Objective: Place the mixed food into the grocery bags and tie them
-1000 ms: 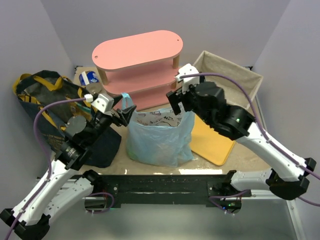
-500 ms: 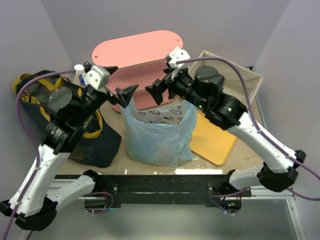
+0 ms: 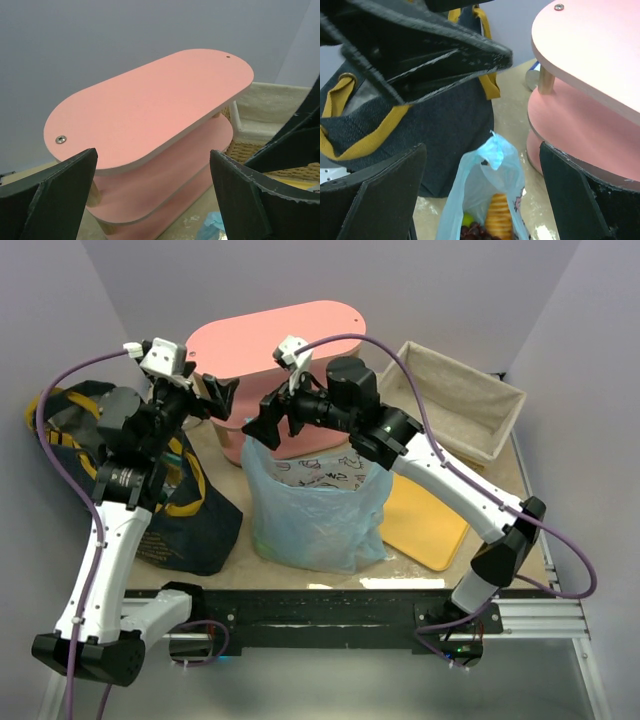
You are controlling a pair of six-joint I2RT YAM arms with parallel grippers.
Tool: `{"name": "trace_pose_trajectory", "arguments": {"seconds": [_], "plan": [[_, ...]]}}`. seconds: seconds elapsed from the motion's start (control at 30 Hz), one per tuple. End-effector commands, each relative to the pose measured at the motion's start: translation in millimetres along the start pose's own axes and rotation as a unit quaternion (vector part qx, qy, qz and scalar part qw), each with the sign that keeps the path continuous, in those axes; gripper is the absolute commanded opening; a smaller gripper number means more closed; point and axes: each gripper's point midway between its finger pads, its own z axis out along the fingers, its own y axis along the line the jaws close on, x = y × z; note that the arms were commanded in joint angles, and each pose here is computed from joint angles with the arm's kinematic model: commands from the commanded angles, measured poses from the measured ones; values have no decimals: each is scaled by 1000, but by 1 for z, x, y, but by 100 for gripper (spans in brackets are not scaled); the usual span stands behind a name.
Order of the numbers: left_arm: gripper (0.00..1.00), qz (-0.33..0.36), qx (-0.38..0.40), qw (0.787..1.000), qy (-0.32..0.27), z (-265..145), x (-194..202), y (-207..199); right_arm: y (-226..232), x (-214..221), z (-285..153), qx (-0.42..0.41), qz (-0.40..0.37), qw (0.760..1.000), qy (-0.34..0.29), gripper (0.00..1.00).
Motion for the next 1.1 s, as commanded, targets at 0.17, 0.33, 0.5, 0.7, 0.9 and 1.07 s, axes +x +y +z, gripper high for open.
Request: {"name": "trace_pose_trajectory", "arguments": {"seconds": [0.17, 0.33, 0.5, 0.7, 0.9, 1.07], "plan": [[100, 21, -3, 999, -27, -2, -5, 3, 11, -7, 25, -19, 0, 1000, -12, 96], [100, 21, 5, 999, -23, 0, 2, 1, 10, 8, 34, -20, 3, 1000, 9, 77], [100, 25, 19, 999, -28, 0, 2, -3, 6, 6, 20, -5, -4, 1000, 16, 14], [100, 34, 149, 986, -61, -7, -7, -49, -13, -5, -23, 2, -13, 1000, -4, 0], [100, 8, 371, 925, -84, -45, 6, -120, -23, -1, -56, -33, -11, 999, -7, 0], [100, -41, 441, 892, -90, -51, 27, -146, -15, 2, -73, -84, -10, 996, -7, 0]]}}
